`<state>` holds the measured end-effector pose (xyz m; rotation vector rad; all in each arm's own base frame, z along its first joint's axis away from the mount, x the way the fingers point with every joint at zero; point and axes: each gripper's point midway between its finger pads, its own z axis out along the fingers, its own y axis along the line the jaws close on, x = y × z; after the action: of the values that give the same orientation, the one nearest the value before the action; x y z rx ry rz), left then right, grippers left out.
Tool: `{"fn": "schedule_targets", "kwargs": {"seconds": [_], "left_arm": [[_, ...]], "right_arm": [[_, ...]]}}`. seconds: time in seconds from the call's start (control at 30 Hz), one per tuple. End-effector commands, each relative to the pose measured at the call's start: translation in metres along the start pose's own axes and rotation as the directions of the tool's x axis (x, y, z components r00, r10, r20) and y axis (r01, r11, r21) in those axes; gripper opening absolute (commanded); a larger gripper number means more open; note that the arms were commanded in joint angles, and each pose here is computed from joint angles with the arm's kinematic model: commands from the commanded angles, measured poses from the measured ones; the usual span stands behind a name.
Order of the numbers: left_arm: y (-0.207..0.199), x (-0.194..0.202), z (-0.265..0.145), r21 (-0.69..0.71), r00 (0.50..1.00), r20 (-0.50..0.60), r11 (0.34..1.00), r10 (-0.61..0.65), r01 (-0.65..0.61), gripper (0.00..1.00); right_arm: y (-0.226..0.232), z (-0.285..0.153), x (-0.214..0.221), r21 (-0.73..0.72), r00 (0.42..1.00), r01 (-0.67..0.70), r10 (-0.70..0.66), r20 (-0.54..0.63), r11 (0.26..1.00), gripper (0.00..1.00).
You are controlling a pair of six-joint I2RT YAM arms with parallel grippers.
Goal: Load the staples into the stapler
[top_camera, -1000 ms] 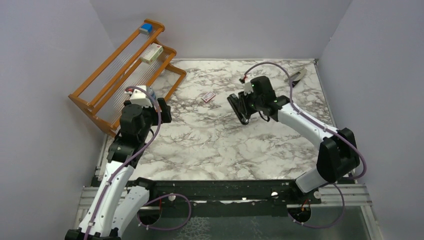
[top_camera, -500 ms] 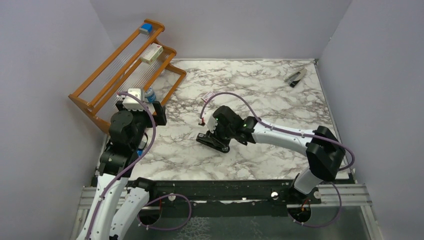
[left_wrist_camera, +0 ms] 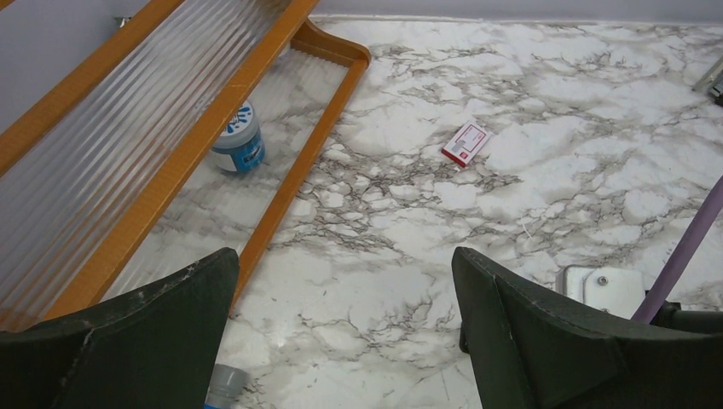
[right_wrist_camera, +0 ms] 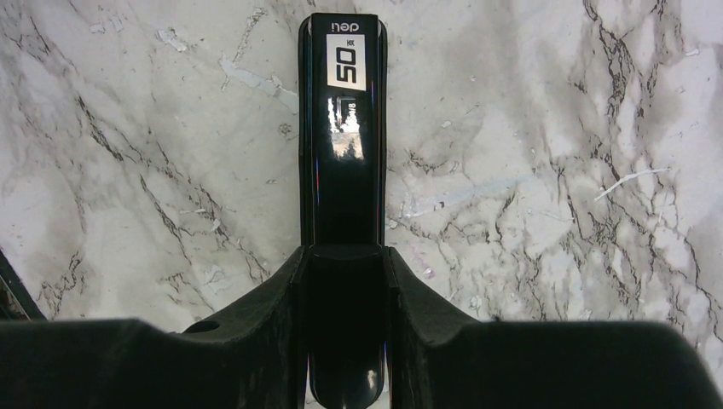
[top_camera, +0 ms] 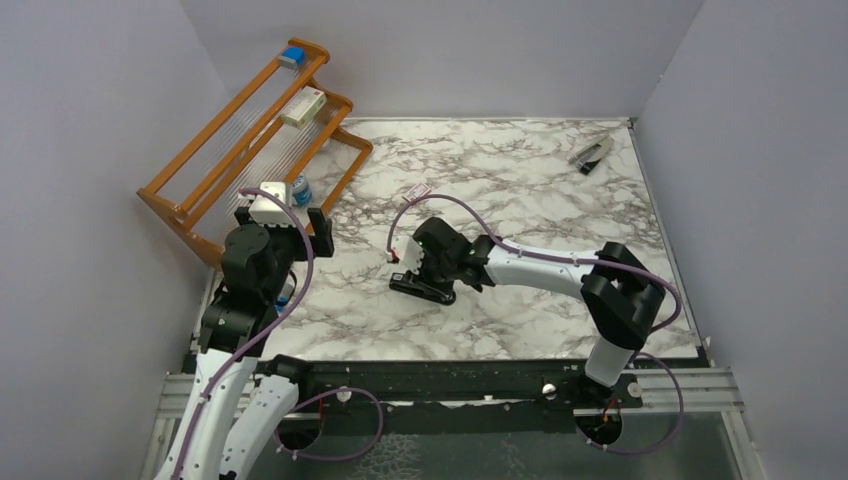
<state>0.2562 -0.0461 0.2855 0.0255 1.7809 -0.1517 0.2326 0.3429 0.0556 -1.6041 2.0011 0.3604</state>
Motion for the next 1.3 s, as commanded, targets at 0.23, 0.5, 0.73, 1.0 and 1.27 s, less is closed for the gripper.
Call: {"fn": "schedule_targets", "kwargs": {"seconds": [0.23, 0.5, 0.73, 1.0, 1.27], "left_arm": [[-0.006, 0.004, 0.006, 0.028, 1.0, -0.018, 1.0, 0.008, -0.007, 0.99], [-0.02, 0.004, 0.014, 0.108, 0.999, -0.021, 0.993, 0.045, -0.043, 0.99], [-0.073, 0.039, 0.021, 0.412, 0.985, -0.087, 0.906, 0.148, -0.099, 0.98], [-0.1, 0.053, 0.043, 0.555, 0.972, -0.124, 0.826, 0.201, -0.1, 0.99], [-0.127, 0.056, 0.064, 0.656, 0.97, -0.067, 0.743, 0.234, -0.135, 0.99]], "right_arm": [[-0.003, -0.033, -0.04, 0.041, 0.98, -0.034, 0.025, 0.196, 0.999, 0.53], [-0.01, -0.089, -0.051, 0.104, 0.864, -0.296, 0.22, 0.453, 0.95, 0.56], [-0.026, -0.149, -0.024, 0.028, 0.511, -0.709, 0.485, 0.709, 0.705, 0.58], [-0.013, -0.163, 0.019, 0.01, 0.458, -0.79, 0.58, 0.674, 0.613, 0.67], [0.005, -0.168, 0.031, -0.031, 0.483, -0.746, 0.573, 0.662, 0.665, 0.68]]}}
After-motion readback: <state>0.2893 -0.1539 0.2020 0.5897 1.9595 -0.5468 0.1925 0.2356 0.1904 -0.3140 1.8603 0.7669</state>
